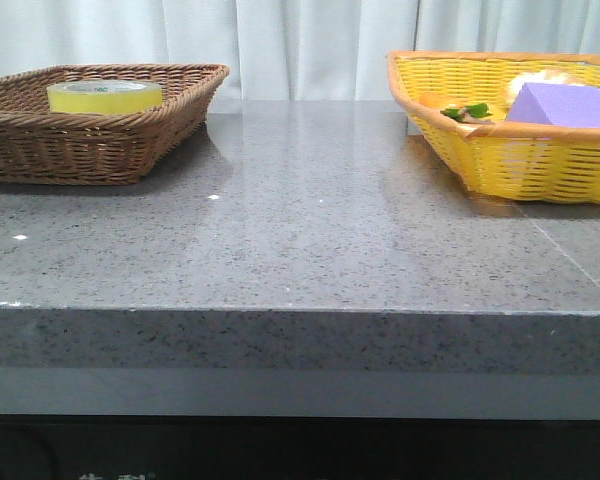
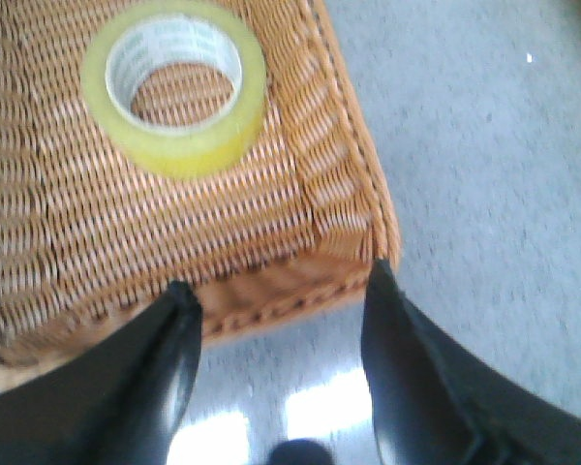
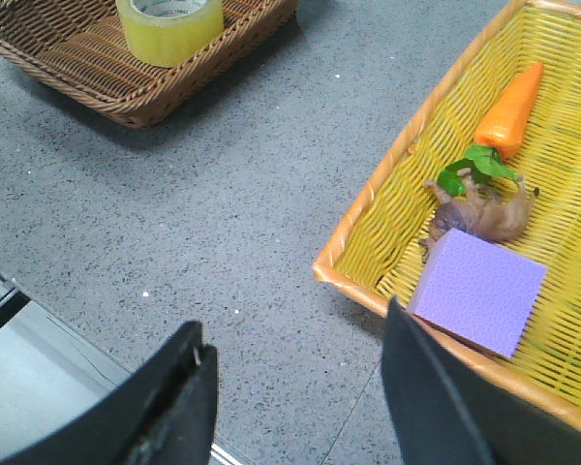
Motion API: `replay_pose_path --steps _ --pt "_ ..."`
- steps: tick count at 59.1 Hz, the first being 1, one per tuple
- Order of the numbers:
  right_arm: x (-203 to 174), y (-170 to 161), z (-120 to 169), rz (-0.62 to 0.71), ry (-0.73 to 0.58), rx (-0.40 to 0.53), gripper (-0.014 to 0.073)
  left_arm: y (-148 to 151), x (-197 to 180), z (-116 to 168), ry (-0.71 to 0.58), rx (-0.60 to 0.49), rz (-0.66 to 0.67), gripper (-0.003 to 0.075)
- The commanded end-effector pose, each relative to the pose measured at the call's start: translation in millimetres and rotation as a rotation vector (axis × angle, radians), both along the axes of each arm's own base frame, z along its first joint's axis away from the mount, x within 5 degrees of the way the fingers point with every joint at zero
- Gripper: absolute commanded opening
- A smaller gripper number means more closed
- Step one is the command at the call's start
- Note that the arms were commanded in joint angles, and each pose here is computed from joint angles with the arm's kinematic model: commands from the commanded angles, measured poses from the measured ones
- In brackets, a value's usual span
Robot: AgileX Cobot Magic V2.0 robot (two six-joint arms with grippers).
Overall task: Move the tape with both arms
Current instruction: 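Release the tape and raise the left gripper out of the basket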
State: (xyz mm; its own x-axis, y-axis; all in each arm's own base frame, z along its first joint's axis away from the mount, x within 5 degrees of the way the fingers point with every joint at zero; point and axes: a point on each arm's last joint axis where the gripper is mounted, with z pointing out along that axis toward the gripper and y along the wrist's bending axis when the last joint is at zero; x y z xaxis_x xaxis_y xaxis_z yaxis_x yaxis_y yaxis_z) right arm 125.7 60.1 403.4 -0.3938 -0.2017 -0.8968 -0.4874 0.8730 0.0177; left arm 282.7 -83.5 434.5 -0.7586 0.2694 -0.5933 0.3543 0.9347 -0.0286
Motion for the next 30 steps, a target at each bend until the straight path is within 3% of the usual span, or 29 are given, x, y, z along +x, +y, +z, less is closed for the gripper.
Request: replay_pose_path --steps 1,11,30 --pt "0 -1 14 -0.016 -0.078 0.051 0.0414 5 -30 15 -0.085 -0.046 0.001 0.0377" --pt "1 -6 12 -0.085 -0.033 0.093 0.0414 16 -69 0 -0.173 -0.075 0.014 0.0377" --pt "-3 -21 5 -0.203 0.036 0.036 0.0414 32 -123 -30 -0.306 -0.106 0.026 0.0377"
